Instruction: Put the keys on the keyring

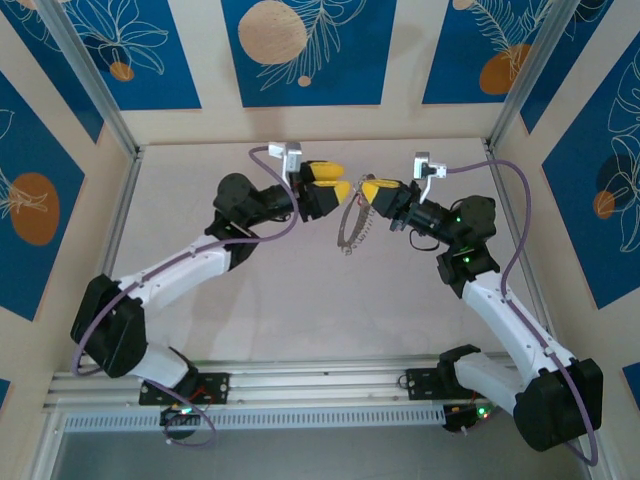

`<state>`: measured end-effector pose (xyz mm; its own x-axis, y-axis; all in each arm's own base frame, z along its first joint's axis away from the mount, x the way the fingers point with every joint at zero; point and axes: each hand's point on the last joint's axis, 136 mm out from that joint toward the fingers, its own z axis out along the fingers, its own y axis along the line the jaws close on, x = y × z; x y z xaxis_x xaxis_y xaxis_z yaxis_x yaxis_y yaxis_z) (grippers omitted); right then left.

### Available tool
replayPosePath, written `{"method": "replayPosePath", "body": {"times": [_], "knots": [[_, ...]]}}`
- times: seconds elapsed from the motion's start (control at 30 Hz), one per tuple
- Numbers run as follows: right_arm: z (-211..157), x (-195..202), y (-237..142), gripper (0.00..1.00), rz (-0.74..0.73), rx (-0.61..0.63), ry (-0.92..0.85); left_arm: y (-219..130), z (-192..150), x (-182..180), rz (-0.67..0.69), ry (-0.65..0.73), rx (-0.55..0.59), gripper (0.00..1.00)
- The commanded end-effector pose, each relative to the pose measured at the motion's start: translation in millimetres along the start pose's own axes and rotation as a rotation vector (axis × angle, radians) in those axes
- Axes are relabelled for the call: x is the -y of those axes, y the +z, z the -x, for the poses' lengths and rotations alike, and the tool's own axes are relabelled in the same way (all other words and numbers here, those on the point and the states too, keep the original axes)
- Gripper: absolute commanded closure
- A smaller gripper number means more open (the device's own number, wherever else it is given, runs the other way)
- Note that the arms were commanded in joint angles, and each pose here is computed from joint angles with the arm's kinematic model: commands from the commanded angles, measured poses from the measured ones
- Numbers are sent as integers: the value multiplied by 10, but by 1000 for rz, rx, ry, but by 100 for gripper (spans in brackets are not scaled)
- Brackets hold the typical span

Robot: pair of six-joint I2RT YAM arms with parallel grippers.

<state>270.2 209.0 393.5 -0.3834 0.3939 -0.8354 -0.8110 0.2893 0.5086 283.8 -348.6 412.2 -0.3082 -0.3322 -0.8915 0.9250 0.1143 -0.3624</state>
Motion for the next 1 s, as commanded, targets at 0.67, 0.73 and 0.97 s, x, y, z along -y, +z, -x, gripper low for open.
{"method": "replayPosePath", "body": {"times": [0.67, 0.73, 0.97], "knots": [[67, 103, -31, 100, -23, -51, -47, -339, 171, -557, 432, 337, -104, 0], [67, 108, -31, 100, -23, -52, -47, -303, 141, -586, 426, 345, -130, 0], [74, 131, -26, 100, -27, -56, -50, -249, 126, -797, 491, 375, -164, 0]]}}
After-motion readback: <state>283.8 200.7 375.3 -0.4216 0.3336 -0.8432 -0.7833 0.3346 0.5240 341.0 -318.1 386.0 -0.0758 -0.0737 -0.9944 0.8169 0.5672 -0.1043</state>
